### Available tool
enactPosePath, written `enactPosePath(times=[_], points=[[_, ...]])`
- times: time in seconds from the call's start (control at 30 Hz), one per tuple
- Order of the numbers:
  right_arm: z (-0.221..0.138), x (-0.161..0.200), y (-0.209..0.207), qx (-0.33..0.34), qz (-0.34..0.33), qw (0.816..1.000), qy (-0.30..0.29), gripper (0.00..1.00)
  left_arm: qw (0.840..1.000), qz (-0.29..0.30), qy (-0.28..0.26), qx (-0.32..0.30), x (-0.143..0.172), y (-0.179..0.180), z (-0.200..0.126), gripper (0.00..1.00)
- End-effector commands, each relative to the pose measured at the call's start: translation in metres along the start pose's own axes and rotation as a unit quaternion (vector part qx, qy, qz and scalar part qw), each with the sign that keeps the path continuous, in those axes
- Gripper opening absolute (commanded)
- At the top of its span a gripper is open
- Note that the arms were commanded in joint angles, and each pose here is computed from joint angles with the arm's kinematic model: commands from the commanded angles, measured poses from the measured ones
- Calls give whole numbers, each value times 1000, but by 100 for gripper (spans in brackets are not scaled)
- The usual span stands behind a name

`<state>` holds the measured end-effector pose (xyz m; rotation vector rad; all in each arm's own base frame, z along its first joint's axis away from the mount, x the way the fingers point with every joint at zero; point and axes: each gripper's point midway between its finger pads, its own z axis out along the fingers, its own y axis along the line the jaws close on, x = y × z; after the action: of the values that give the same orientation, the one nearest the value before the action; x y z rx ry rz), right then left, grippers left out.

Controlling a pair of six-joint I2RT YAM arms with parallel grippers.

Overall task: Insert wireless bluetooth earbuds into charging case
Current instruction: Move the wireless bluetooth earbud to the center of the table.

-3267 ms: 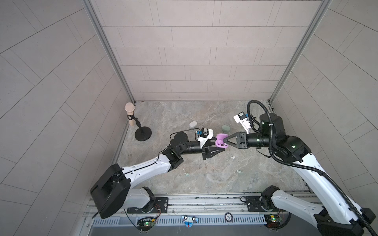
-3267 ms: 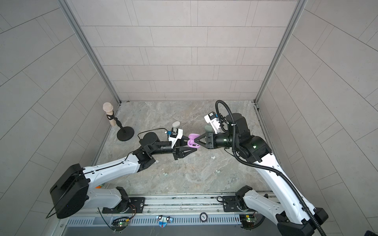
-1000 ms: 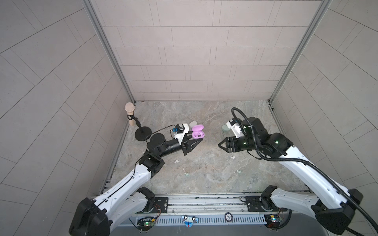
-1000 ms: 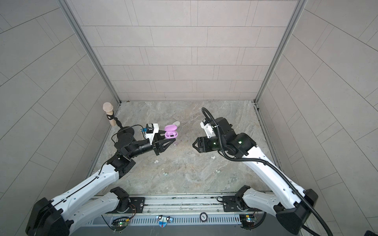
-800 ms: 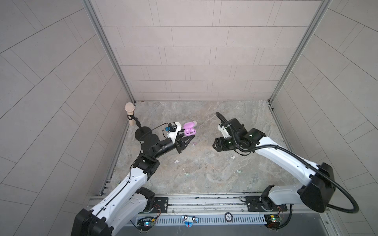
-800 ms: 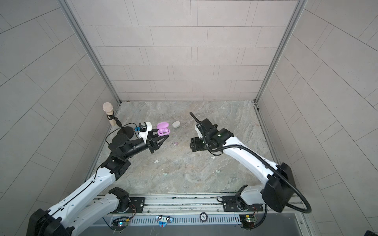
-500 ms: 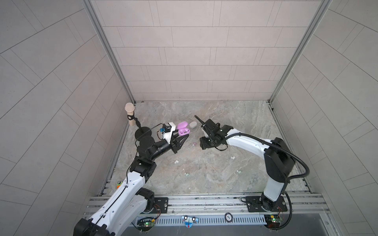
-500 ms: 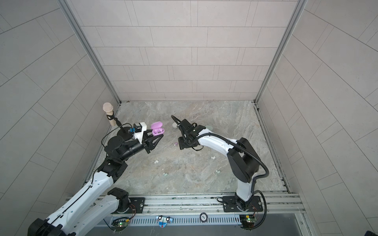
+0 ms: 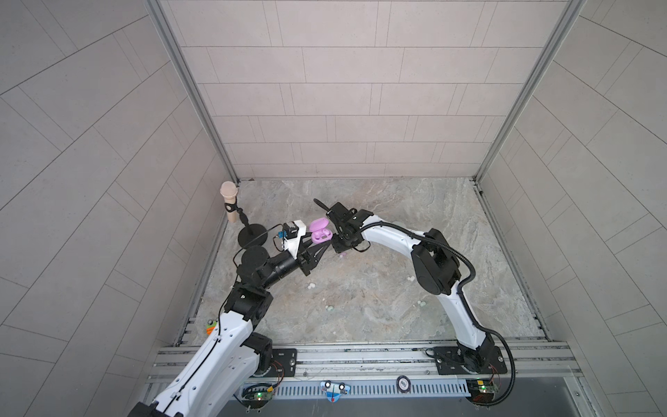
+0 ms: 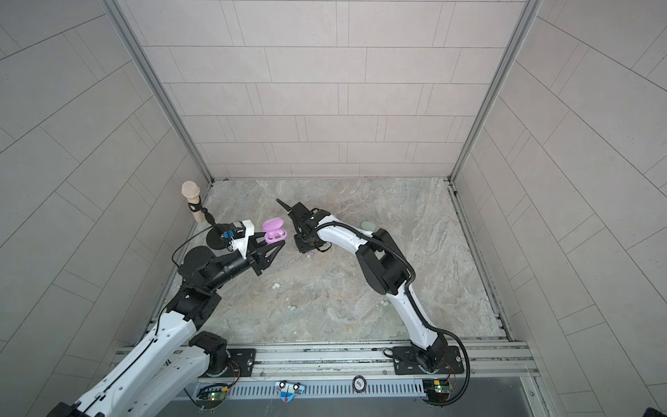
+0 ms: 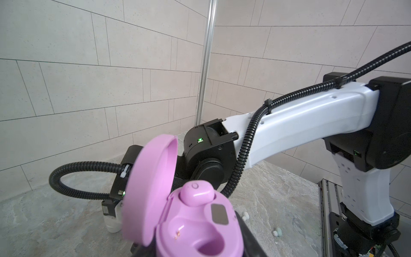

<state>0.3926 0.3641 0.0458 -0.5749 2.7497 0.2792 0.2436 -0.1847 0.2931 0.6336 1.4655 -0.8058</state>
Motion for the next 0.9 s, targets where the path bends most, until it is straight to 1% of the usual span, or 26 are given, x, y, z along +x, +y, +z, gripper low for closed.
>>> enactPosePath(times=[0.0, 0.2, 0.47, 0.87], points=[[4, 17, -2, 14, -23, 999, 38, 32, 1000, -5, 1, -1, 3, 0, -2, 19], [10, 26, -3, 19, -31, 998, 54, 27, 1000, -5, -1, 2, 2, -1, -2, 19], [9, 44, -2, 16, -48, 996, 79, 25, 1000, -6, 0, 4, 3, -2, -2, 20], [-8, 81, -12, 17, -69, 991, 110, 24, 1000, -7, -5, 7, 1, -3, -3, 20]])
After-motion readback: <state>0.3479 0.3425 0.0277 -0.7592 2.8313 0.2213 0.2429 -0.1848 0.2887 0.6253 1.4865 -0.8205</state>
